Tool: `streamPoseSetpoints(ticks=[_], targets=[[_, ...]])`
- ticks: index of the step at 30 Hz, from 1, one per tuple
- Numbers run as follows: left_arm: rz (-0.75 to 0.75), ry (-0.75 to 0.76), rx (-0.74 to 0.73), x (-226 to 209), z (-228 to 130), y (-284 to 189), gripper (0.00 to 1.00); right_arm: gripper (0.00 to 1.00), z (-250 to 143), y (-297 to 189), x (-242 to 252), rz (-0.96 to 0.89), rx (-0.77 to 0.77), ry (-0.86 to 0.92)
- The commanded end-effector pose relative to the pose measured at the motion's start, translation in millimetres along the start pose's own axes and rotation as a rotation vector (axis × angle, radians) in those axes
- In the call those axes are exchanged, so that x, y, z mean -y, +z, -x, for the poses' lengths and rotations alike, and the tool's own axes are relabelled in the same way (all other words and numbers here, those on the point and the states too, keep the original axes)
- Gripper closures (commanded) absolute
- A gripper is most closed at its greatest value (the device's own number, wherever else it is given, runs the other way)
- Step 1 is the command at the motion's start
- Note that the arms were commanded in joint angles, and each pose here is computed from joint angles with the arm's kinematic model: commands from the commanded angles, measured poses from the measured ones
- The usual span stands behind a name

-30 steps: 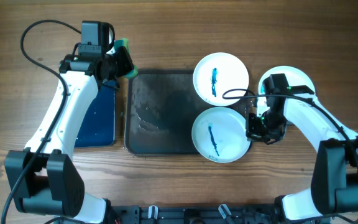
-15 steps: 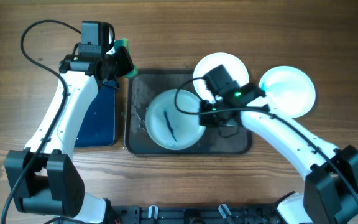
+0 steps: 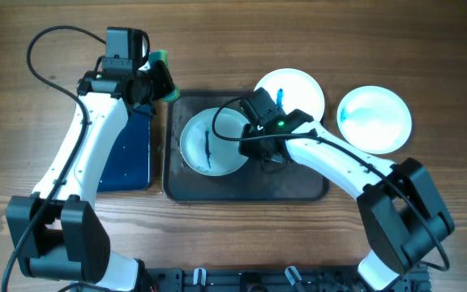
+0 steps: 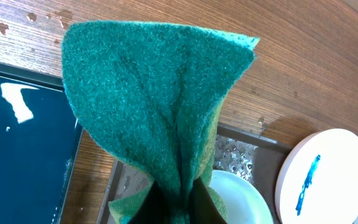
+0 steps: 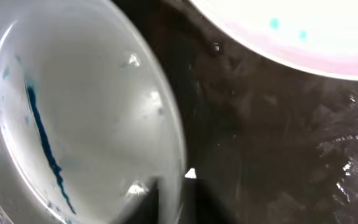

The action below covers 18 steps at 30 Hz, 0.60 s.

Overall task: Clean dirty plates on tray and stack at the side
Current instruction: 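Slide the gripped plate toward the tray center with the right gripper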

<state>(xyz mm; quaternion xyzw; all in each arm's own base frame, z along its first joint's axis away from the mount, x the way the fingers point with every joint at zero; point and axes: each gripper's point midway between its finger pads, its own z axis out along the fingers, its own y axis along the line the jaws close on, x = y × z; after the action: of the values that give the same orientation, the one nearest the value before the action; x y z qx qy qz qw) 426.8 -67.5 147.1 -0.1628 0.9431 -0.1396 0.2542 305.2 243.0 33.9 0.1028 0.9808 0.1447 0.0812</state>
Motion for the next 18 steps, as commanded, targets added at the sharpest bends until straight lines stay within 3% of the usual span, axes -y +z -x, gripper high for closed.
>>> streamPoseSetpoints(ticks=[1,6,9,18], targets=[[0.01,-0.006,0.008,0.5,3.1,-3.7,0.96,0.63,6.0,0.0,-8.1,0.031,-0.003,-0.061],[0.012,-0.007,0.004,0.0,2.0,-3.6,0.96,0.53,28.6,11.4,-1.7,0.008,-0.005,-0.194],[0.017,-0.009,-0.007,-1.3,-0.5,-3.7,0.96,0.53,35.4,21.1,-0.1,0.02,-0.051,-0.22],[0.049,-0.017,-0.067,-9.6,-16.1,-3.3,0.96,0.7,38.8,34.5,-17.1,0.104,-0.078,-0.263]])
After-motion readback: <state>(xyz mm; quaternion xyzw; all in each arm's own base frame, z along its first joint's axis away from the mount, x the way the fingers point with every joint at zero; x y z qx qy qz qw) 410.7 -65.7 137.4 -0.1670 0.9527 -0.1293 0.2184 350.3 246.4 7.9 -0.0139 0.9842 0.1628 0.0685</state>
